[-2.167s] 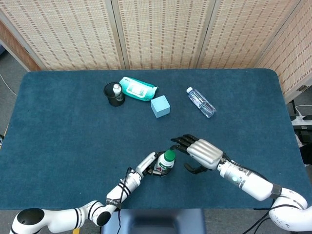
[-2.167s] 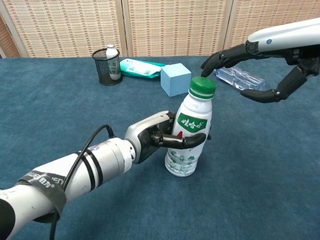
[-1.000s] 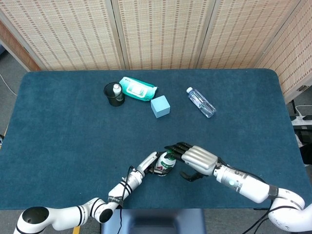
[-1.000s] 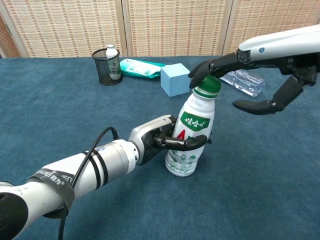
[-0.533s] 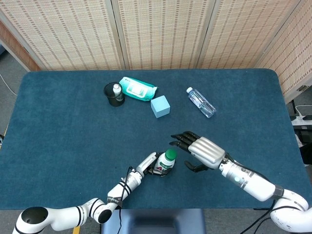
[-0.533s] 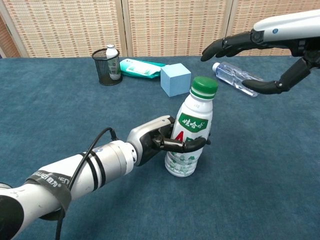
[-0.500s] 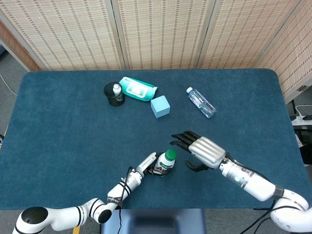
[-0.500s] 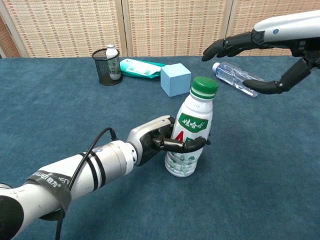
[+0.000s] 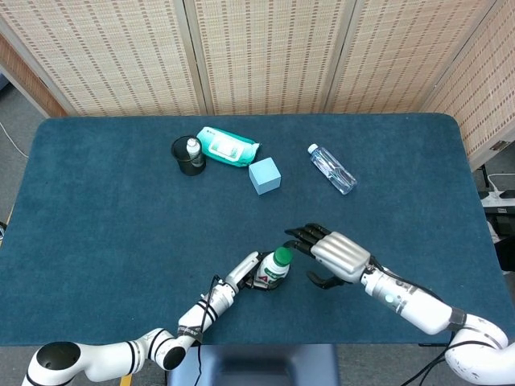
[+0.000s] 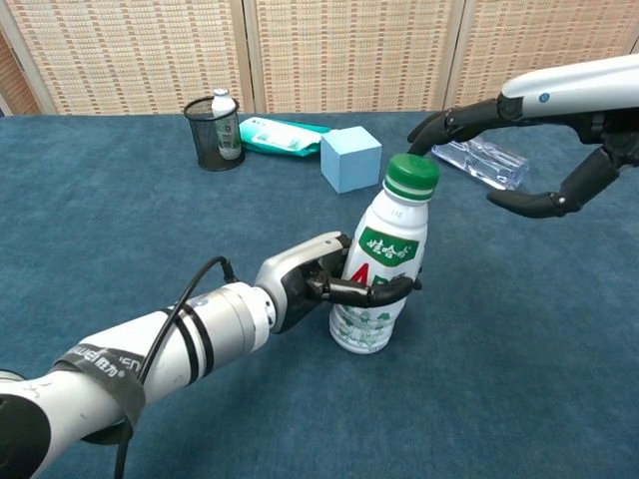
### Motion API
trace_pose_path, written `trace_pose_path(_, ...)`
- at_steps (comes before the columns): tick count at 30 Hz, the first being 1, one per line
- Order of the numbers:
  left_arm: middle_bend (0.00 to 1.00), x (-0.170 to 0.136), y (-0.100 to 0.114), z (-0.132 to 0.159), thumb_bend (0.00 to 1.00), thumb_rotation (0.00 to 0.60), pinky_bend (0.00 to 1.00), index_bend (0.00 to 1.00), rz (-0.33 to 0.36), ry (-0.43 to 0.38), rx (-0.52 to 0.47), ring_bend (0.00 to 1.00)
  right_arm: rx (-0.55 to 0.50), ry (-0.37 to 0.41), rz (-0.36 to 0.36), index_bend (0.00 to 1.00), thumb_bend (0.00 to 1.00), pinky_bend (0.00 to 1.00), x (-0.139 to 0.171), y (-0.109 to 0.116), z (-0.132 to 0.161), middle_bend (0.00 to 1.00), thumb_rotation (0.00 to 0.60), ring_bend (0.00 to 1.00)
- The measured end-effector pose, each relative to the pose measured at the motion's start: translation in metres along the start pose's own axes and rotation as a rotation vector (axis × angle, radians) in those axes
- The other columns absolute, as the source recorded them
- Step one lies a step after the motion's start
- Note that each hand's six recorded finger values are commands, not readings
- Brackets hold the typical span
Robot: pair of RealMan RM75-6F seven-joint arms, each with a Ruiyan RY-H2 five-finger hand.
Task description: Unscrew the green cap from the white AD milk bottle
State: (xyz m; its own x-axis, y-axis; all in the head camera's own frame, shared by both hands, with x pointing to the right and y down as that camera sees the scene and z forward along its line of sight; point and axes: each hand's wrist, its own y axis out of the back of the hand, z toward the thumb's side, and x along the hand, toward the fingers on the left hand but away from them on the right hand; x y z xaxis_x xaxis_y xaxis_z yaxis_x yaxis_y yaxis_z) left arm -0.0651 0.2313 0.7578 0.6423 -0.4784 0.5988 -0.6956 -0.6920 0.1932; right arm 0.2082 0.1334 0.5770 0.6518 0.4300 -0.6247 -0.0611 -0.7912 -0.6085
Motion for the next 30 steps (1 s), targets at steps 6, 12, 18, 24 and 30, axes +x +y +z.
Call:
trace_pose_path(6,0.8,0.0,-0.002,-0.001,0.84,0.6,0.12,0.73,-0.006,0.0,0.009,0.39,0.005,0.003,-0.012,0.14,0.48,0.0,-0.002,0.003,0.002,0.0,0.517,0.0)
trace_pose_path(12,0.8,-0.001,-0.003,-0.002,0.83,0.6,0.12,0.73,-0.007,0.006,-0.01,0.39,0.006,0.005,-0.012,0.14,0.48,0.0,-0.006,0.003,0.004,0.0,0.516,0.0)
trace_pose_path(18,0.8,-0.002,-0.004,-0.003,0.83,0.6,0.12,0.73,-0.011,0.009,-0.025,0.39,-0.015,0.024,-0.012,0.16,0.48,0.0,-0.009,0.002,0.009,0.0,0.516,0.0)
trace_pose_path(24,0.8,-0.003,-0.007,-0.001,0.83,0.6,0.11,0.73,-0.025,0.01,-0.047,0.39,-0.026,0.035,-0.01,0.2,0.48,0.0,-0.011,0.003,0.009,0.0,0.515,0.0)
trace_pose_path(30,0.8,-0.004,-0.01,-0.002,0.83,0.6,0.11,0.73,-0.038,0.012,-0.064,0.39,-0.034,0.039,-0.006,0.21,0.48,0.0,-0.012,0.004,0.005,0.0,0.52,0.0)
